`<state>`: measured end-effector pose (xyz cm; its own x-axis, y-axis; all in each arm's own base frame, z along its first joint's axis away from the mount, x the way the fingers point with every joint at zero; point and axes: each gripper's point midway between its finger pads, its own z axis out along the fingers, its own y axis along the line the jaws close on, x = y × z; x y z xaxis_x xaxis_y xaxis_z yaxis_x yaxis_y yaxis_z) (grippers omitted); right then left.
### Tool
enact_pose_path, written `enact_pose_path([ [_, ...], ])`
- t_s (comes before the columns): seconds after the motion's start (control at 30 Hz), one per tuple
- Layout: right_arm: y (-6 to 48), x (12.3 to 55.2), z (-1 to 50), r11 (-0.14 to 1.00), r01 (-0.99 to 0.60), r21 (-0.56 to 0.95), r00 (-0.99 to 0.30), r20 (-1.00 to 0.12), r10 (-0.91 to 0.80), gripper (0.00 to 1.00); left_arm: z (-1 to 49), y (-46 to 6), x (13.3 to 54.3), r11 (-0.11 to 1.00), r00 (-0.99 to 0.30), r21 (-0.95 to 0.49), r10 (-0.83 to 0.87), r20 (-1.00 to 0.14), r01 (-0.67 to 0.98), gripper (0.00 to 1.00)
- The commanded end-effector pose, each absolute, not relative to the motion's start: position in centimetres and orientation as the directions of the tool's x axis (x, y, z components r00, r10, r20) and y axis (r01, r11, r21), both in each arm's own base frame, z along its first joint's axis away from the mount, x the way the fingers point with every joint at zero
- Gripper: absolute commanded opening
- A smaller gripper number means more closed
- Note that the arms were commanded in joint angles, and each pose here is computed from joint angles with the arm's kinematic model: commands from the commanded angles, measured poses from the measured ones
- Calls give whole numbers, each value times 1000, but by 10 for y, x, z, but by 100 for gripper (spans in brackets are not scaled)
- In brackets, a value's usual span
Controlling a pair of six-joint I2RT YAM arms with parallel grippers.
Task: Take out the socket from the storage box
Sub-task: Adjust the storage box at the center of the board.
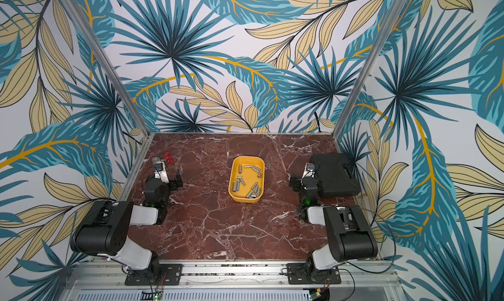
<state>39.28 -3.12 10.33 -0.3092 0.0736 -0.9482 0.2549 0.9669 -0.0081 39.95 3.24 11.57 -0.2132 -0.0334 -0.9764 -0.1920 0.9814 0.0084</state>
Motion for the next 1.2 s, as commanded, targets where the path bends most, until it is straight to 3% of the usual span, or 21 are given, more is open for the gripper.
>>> enact_pose_path([
  [0.0,-31,395,112,968,253,3,-284,-956,77,100,119,35,400,980,-198,4,-36,-980,-200,100],
  [0.17,-26,396,122,975,220,-9,-262,-964,50,100,135,37,392,973,-157,2,-35,-987,-232,100],
  [0.27,-22,398,140,975,220,3,-373,-924,87,100,156,30,380,975,-177,-12,-53,-983,-224,100],
  [0.37,-14,395,151,976,216,27,-514,-847,137,100,169,13,371,984,-259,-98,-135,-956,-151,99],
  [0.5,28,389,177,990,95,100,-562,-816,136,100,176,-25,363,958,-388,-285,-278,-879,-39,91],
  [0.73,101,385,193,984,-61,165,-699,-711,76,100,170,-122,363,870,-597,-466,-290,-748,161,82],
  [1.17,202,414,138,969,-160,186,-830,-557,-30,83,122,-234,371,784,-756,-560,-189,-626,269,77],
])
